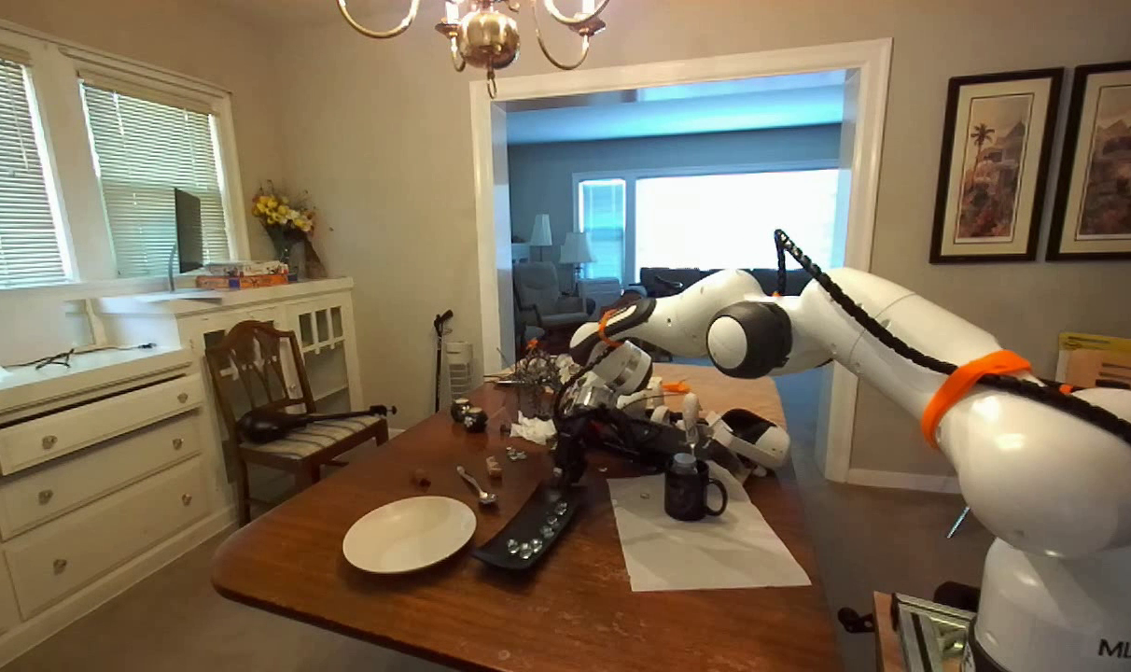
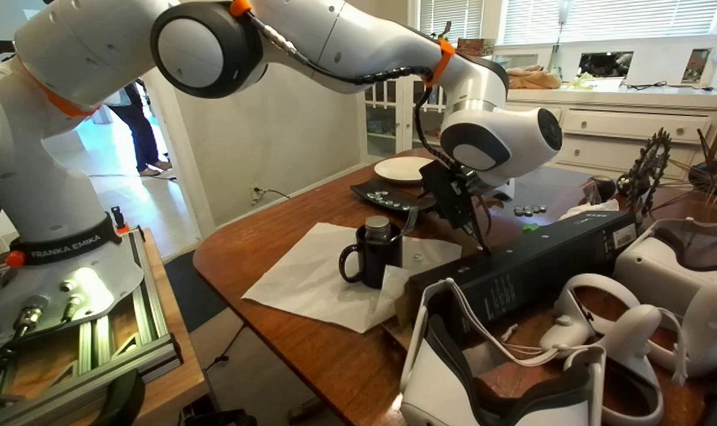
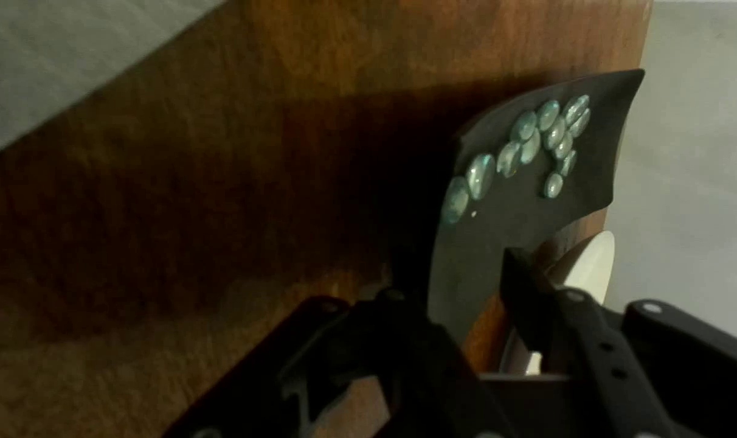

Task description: Pick up the black plate and pour it's contents in the bowl

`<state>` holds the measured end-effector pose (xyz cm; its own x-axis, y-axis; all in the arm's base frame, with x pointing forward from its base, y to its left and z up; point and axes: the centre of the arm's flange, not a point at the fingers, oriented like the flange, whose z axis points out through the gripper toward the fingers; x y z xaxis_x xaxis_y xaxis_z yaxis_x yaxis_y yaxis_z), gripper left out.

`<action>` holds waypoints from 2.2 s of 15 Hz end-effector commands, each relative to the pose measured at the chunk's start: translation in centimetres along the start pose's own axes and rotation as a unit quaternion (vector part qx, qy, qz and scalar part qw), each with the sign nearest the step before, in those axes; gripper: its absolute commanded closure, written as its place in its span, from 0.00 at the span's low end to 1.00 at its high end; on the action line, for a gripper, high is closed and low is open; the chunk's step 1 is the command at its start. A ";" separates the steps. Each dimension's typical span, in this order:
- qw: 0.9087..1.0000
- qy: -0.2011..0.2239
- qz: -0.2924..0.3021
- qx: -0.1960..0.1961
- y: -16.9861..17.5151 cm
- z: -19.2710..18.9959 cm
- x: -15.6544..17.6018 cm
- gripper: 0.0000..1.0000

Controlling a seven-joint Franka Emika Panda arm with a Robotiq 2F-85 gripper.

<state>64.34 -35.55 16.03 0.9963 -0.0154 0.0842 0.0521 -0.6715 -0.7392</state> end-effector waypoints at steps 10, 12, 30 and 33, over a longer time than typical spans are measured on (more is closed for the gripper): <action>0.996 -0.029 0.009 0.084 0.3 0.4 -0.2 0.98; 0.997 -0.024 0.021 0.074 -0.2 0.0 -0.5 0.98; 0.998 0.017 -0.045 0.047 -8.4 -1.0 4.8 0.92; 0.998 0.017 -0.043 0.045 -8.0 -0.9 4.7 0.92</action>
<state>68.53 -30.93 22.96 0.9852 0.0127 0.1710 0.1441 -0.6023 -0.7852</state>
